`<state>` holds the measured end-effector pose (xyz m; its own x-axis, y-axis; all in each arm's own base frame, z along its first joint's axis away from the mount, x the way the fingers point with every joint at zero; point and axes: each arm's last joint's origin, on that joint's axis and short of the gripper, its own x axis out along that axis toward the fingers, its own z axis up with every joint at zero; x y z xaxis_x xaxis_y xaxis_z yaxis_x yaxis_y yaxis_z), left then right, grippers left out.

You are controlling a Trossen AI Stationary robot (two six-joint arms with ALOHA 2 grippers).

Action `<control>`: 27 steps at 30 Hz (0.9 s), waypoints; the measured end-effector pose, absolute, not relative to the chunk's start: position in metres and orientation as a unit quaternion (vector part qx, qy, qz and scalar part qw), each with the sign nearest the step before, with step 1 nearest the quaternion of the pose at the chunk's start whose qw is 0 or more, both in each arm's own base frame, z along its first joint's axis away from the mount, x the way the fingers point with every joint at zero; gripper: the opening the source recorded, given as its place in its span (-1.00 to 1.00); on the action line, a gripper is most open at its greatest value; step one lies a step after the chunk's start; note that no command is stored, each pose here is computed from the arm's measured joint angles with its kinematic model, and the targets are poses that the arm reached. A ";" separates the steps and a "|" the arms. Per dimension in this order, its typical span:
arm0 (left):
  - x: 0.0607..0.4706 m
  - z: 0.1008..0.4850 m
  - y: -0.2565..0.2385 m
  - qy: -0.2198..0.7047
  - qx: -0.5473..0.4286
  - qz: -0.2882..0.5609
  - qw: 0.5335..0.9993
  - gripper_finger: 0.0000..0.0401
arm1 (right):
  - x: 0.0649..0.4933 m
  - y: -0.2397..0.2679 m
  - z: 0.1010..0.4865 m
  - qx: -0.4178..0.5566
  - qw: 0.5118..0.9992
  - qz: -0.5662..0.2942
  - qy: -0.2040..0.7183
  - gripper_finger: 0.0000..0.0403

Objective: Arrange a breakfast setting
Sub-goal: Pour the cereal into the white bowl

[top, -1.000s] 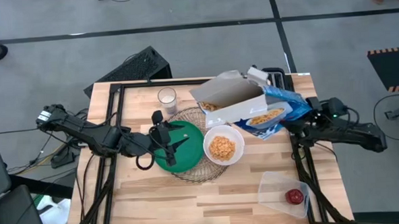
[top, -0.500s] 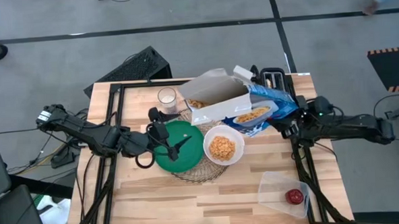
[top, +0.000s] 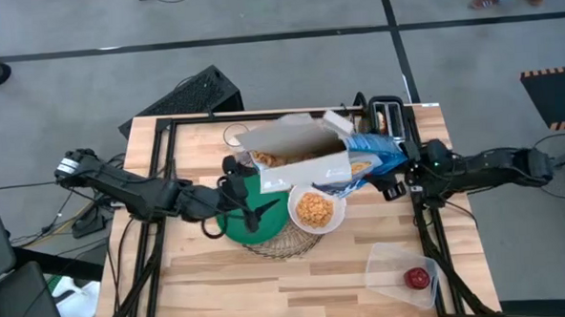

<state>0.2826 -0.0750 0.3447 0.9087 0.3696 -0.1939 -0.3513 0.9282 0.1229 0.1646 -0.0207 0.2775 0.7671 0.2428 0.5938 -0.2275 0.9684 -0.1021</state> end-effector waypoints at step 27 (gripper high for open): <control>0.328 0.347 -0.084 -0.063 0.053 0.126 0.989 0.77 | 0.234 -0.004 0.268 -0.046 0.933 0.143 -0.327 0.54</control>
